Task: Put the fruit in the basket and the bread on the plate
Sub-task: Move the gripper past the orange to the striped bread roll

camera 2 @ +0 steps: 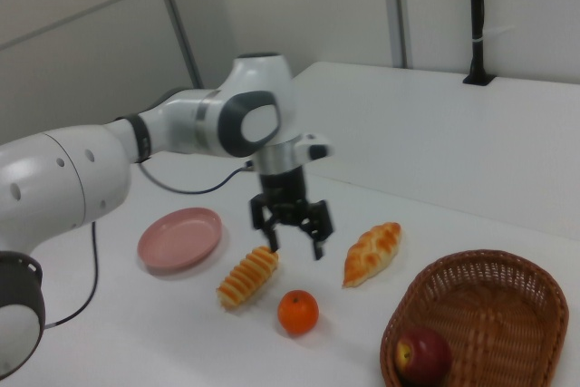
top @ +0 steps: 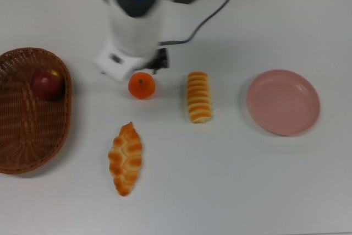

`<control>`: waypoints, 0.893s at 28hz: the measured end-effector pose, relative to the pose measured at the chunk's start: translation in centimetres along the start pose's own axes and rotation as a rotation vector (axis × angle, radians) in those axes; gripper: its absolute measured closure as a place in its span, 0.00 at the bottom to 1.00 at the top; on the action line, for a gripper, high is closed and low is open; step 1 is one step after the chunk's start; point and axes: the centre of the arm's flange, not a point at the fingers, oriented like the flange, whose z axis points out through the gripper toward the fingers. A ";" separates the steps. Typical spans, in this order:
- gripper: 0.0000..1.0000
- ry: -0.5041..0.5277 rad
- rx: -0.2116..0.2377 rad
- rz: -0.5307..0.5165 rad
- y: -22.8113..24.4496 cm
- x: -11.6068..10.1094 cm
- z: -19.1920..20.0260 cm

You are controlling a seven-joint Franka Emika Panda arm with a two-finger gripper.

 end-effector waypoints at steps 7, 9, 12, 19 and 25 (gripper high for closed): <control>0.00 -0.126 -0.070 -0.106 -5.6 1.0 6.1; 0.00 -0.148 -0.089 -0.113 -5.6 1.3 7.4; 0.00 -0.175 -0.115 -0.118 -5.2 1.6 9.0; 0.00 -0.164 -0.122 -0.112 -4.7 1.9 8.6; 0.00 -0.126 -0.124 -0.149 -7.7 2.3 6.8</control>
